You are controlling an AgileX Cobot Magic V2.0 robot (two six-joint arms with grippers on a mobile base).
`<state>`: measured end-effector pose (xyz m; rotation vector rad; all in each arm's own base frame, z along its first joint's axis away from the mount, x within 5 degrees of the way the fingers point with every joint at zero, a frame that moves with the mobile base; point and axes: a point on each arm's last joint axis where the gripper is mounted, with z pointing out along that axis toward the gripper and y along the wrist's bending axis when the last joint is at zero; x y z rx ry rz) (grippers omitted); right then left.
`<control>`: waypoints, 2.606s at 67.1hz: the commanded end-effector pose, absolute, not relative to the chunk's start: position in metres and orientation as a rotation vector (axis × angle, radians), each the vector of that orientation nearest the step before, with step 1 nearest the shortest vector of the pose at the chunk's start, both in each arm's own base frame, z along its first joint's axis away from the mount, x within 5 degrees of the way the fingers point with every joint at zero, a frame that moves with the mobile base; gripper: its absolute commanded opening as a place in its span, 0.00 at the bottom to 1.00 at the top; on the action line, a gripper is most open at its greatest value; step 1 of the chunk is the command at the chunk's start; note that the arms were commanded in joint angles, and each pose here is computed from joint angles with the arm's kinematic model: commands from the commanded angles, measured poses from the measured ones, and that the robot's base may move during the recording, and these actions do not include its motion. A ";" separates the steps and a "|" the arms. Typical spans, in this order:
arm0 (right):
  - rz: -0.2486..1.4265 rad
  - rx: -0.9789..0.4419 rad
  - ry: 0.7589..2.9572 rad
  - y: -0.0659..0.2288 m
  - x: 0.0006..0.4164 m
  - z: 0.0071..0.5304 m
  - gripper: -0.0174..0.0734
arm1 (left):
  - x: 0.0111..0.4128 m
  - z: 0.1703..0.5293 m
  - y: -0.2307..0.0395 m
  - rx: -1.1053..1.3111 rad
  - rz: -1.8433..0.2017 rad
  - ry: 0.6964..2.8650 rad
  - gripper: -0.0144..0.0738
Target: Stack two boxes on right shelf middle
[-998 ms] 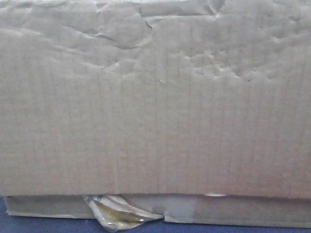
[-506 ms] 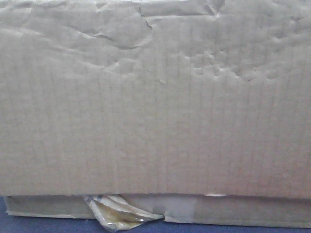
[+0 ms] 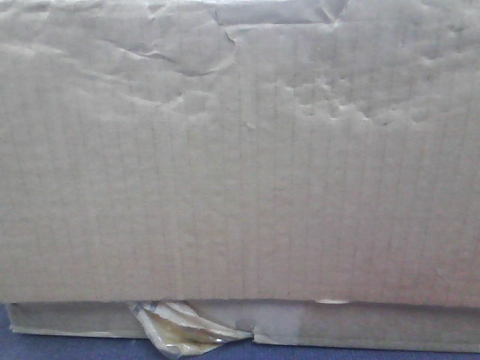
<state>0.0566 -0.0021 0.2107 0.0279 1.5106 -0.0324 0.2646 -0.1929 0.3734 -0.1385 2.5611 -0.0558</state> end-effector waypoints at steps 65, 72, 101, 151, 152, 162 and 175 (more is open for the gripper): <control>-0.039 0.032 1.490 -0.003 0.056 0.213 0.01 | 0.276 0.359 -0.210 -0.123 -0.141 2.562 0.04; -0.039 0.032 1.490 -0.003 0.056 0.213 0.01 | 0.276 0.358 -0.210 -0.123 -0.138 2.562 0.04; -0.039 0.032 1.490 -0.003 0.056 0.213 0.01 | 0.276 0.358 -0.207 -0.122 -0.089 2.563 0.15; -0.039 0.032 1.490 -0.003 0.056 0.213 0.01 | 0.276 0.398 -0.202 -0.135 -0.121 2.471 0.50; -0.039 0.032 1.490 -0.003 0.056 0.213 0.01 | 0.276 0.401 -0.202 -0.130 -0.117 2.465 0.50; -0.039 0.032 1.490 -0.003 0.056 0.213 0.01 | 0.271 0.435 -0.195 -0.064 -0.154 2.366 0.50; -0.039 0.032 1.490 -0.003 0.056 0.213 0.01 | 0.255 0.466 -0.176 0.080 -0.106 2.260 0.50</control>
